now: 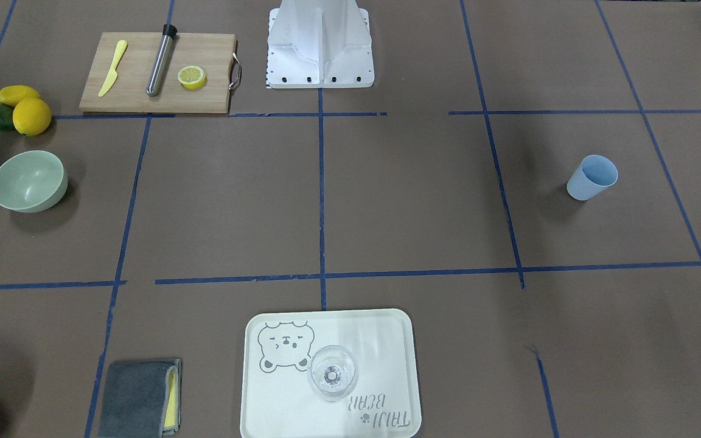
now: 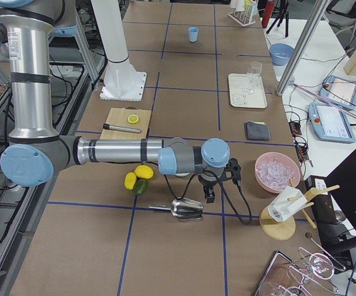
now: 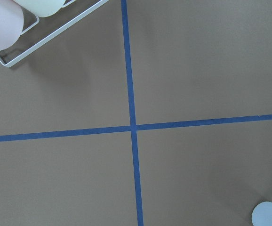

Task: Pour ice into bowl

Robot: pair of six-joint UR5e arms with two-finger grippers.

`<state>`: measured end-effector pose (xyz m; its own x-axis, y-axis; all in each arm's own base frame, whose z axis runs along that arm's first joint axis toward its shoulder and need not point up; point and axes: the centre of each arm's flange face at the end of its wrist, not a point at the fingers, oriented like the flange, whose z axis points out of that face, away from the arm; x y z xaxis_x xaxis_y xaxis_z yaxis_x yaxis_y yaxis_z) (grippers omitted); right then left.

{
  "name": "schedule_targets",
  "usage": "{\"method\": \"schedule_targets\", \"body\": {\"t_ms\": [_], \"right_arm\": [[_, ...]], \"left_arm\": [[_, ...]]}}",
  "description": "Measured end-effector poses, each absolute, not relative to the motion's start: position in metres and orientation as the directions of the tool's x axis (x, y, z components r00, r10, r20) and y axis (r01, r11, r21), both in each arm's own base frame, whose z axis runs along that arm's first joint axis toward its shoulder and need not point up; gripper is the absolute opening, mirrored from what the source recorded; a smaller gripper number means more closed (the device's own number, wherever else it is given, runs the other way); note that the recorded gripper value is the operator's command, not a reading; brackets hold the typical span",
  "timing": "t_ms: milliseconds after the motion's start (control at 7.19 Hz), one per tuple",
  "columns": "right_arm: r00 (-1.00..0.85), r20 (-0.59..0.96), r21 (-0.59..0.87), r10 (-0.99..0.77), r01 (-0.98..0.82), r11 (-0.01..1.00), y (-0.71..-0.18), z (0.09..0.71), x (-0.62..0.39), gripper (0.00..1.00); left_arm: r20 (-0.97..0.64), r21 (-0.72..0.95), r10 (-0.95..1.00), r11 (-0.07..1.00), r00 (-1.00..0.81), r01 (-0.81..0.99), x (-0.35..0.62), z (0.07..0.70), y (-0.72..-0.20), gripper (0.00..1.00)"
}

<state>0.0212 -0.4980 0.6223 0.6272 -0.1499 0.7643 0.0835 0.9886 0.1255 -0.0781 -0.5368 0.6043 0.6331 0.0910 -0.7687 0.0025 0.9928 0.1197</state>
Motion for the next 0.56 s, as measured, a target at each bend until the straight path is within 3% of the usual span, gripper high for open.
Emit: {"method": "schedule_targets", "body": {"t_ms": [556], "right_arm": [[0.622, 0.757, 0.181, -0.199, 0.093, 0.979, -0.51, 0.606, 0.016, 1.0]], "left_arm": [[-0.727, 0.227, 0.187, 0.974, 0.661, -0.027, -0.068, 0.596, -0.541, 1.0]]}}
